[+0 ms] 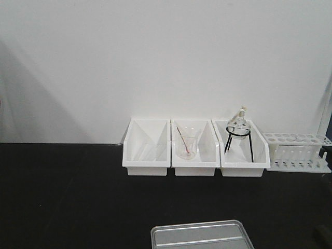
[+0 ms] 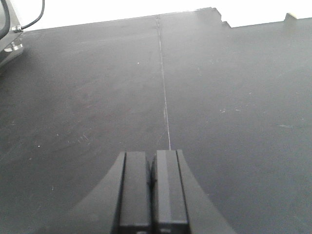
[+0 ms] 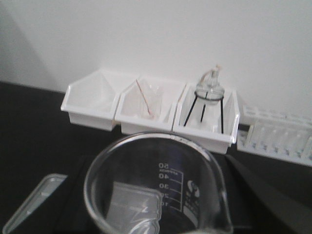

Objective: Move beaker to silver tray on left bench
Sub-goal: 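Stop the base facing the silver tray, beaker still held, then lower the beaker with the right gripper onto the silver tray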

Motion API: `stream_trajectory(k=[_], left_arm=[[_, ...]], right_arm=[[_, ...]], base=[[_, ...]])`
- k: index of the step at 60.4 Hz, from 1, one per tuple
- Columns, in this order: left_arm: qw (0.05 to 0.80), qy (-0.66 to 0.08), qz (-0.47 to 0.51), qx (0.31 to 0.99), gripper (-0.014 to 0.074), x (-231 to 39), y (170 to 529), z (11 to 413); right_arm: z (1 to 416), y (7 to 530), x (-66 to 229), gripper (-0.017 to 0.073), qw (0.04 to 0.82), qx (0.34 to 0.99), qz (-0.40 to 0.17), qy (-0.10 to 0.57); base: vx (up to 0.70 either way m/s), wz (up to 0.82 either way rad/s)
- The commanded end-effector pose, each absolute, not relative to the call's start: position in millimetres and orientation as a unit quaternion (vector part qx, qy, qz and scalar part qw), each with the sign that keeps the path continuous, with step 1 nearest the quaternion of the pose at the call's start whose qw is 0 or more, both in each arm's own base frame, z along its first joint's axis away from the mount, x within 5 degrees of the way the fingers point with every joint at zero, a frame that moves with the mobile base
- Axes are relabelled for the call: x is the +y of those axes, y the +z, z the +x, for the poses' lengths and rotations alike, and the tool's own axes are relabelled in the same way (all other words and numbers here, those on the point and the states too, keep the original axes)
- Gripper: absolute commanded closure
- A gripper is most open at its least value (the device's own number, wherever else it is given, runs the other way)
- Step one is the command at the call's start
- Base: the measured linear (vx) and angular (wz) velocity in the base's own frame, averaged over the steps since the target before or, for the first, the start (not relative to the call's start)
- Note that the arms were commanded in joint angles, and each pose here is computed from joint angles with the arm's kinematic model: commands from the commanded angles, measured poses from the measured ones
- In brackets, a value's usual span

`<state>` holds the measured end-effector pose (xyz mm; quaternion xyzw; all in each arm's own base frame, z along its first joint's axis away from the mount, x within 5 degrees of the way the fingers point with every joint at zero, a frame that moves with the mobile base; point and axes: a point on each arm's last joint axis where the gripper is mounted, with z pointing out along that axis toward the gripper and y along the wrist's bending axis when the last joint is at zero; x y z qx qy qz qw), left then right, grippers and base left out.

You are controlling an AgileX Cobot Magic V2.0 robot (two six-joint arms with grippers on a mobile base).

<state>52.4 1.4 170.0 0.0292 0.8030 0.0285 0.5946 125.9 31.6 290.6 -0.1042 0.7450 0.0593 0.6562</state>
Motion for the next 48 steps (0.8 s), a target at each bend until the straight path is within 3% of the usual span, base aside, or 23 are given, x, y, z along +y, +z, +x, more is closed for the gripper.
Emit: stream_trajectory(k=[1, 11, 25, 32, 41, 48], left_arm=[[0.62, 0.025, 0.031, 0.784, 0.0592, 0.6, 170.2, 54.1], [0.62, 0.025, 0.031, 0.784, 0.0592, 0.6, 170.2, 54.1], [0.62, 0.025, 0.031, 0.784, 0.0592, 0.6, 170.2, 54.1], [0.62, 0.025, 0.031, 0.784, 0.0592, 0.6, 170.2, 54.1], [0.62, 0.025, 0.031, 0.784, 0.0592, 0.6, 170.2, 54.1], [0.62, 0.025, 0.031, 0.784, 0.0592, 0.6, 170.2, 54.1]], right_arm=[[154.5, 295.0, 40.5, 0.0571, 0.629, 0.765, -0.134, 0.037], [208.2, 282.9, 68.4, 0.0571, 0.557, 0.794, -0.24, 0.041], [284.0, 246.4, 111.5, 0.0571, 0.457, 0.822, -0.313, 0.132], [305.1, 232.5, 137.3, 0.0571, 0.42, 0.797, -0.373, 0.223], [319.8, 232.0, 158.6, 0.0571, 0.441, 0.728, -0.413, 0.325], [327.5, 241.1, 152.3, 0.0571, 0.5, 0.692, -0.381, 0.354]], base=[[0.0, 0.0], [0.0, 0.0], [0.0, 0.0], [0.0, 0.0], [0.0, 0.0], [0.0, 0.0]])
